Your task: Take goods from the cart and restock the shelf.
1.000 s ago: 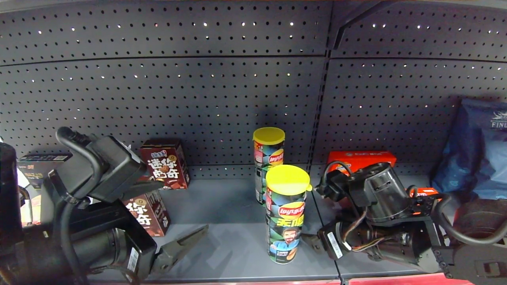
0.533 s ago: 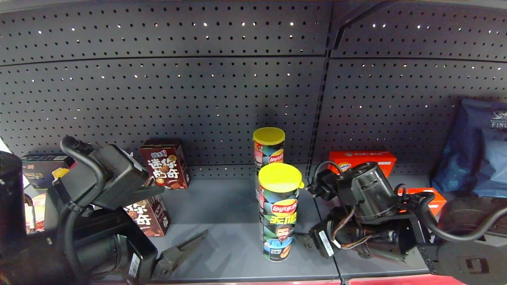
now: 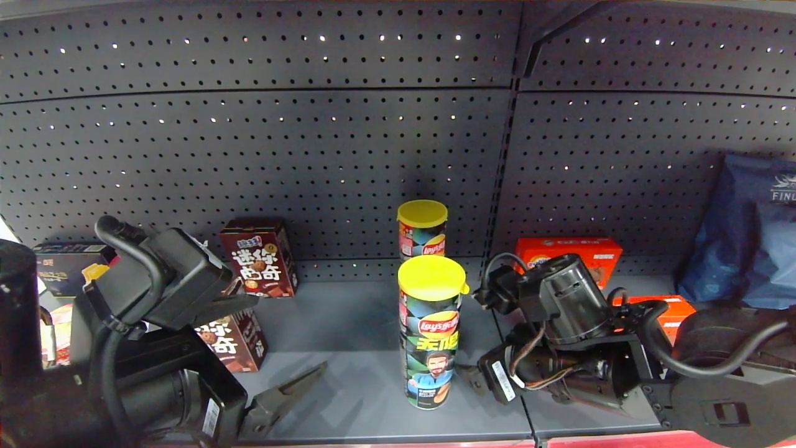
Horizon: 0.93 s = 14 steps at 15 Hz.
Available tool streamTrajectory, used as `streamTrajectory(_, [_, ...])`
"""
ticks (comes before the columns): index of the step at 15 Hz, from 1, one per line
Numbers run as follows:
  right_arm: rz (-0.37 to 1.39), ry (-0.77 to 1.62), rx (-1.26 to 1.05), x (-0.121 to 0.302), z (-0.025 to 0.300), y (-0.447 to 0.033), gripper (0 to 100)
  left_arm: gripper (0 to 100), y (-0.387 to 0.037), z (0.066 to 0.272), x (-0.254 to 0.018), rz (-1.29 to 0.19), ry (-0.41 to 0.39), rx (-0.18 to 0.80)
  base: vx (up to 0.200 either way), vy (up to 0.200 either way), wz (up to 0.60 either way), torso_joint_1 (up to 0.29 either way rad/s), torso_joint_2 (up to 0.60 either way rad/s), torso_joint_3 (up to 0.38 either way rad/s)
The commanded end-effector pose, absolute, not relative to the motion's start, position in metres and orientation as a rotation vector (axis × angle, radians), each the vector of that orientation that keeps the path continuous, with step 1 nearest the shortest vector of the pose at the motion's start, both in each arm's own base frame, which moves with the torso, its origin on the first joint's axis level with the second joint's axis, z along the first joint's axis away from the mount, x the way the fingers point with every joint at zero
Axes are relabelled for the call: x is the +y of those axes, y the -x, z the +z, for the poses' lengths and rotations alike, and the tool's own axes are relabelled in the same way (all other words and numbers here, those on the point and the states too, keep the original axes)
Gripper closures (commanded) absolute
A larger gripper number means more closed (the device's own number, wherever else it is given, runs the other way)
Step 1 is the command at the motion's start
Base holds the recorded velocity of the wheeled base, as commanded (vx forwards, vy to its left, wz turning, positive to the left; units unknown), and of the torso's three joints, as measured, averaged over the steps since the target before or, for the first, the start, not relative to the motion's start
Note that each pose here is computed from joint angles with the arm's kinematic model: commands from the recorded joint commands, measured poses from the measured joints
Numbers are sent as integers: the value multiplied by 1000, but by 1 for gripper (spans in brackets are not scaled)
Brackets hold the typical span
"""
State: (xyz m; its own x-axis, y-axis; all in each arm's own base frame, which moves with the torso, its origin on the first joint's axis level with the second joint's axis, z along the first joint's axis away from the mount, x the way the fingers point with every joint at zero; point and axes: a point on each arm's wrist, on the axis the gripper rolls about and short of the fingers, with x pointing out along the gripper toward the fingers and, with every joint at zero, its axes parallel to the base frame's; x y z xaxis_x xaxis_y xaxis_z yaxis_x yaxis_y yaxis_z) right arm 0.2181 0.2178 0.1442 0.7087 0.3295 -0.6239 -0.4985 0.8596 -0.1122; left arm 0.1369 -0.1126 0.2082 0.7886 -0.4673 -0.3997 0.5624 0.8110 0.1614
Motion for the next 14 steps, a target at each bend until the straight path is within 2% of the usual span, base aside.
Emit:
streamTrajectory(1, [469, 286, 635, 218, 143, -217, 0, 0, -137, 207, -113, -562, -282, 357, 0, 0, 0, 0, 0, 0])
streamTrajectory(7, [458, 260, 614, 205, 154, -212, 0, 0, -136, 208, -112, -566, -284, 352, 0, 0, 0, 0, 0, 0])
streamTrajectory(14, [448, 261, 625, 205, 150, -215, 0, 0, -132, 210, -109, -565, -274, 340, 0, 0, 0, 0, 0, 0])
